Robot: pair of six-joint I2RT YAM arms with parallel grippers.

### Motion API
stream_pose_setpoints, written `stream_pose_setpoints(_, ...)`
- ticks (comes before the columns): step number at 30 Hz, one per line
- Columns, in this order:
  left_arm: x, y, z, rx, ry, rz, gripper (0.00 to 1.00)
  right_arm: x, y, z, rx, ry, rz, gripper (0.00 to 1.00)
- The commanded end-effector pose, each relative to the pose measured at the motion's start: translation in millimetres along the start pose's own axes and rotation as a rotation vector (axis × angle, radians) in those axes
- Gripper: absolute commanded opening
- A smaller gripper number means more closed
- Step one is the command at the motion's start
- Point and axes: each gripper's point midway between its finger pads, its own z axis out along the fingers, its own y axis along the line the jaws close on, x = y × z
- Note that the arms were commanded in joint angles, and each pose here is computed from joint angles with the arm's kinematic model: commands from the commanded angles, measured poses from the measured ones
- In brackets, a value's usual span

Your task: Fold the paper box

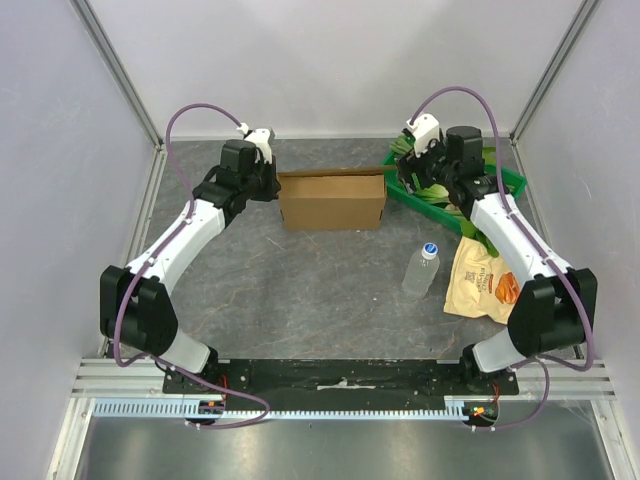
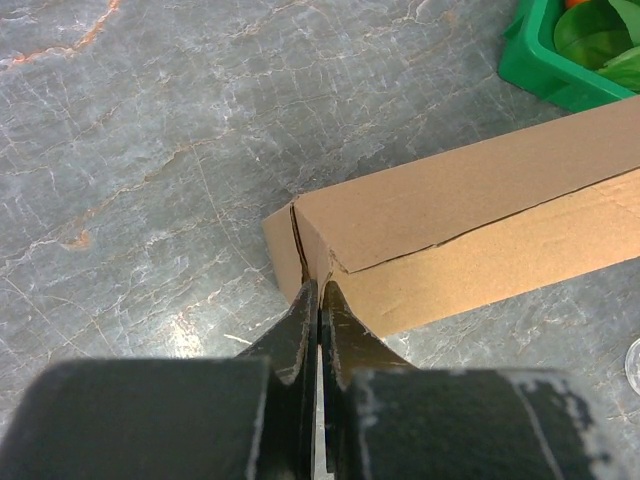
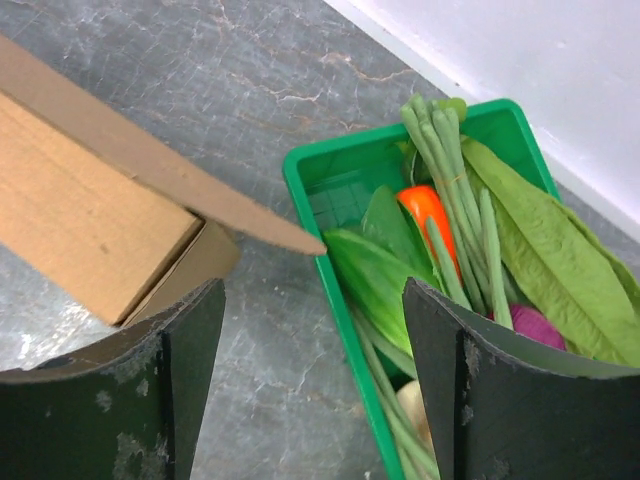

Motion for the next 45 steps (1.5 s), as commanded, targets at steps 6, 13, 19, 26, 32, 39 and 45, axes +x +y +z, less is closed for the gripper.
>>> stream_pose_setpoints(6,35,0,1,0.025,0.16,0.053,0.02,-16,2,30,-0.092,-0.128,-0.122,0.69)
stream_pose_setpoints(13,34,1,4,0.024,0.164,0.057,0.02,-16,13,35,-0.151,-0.143,-0.105,0.38)
stream_pose_setpoints(19,33,-1,7,0.029,0.169,0.039,0.02,-29,24,26,-0.194,-0.138,0.01,0.19)
stream_pose_setpoints(26,30,-4,6,0.038,0.164,0.036,0.02,-44,24,16,-0.159,-0.143,0.147,0.02)
stream_pose_setpoints(32,33,-3,7,0.038,0.17,0.035,0.02,-48,33,19,-0.137,-0.054,0.288,0.0)
stream_pose_setpoints(39,32,-4,7,0.043,0.168,0.032,0.02,-32,51,30,-0.138,0.098,0.545,0.0)
stream_pose_setpoints(45,27,-6,7,0.048,0.156,0.028,0.02,-29,63,30,-0.113,0.13,0.688,0.0)
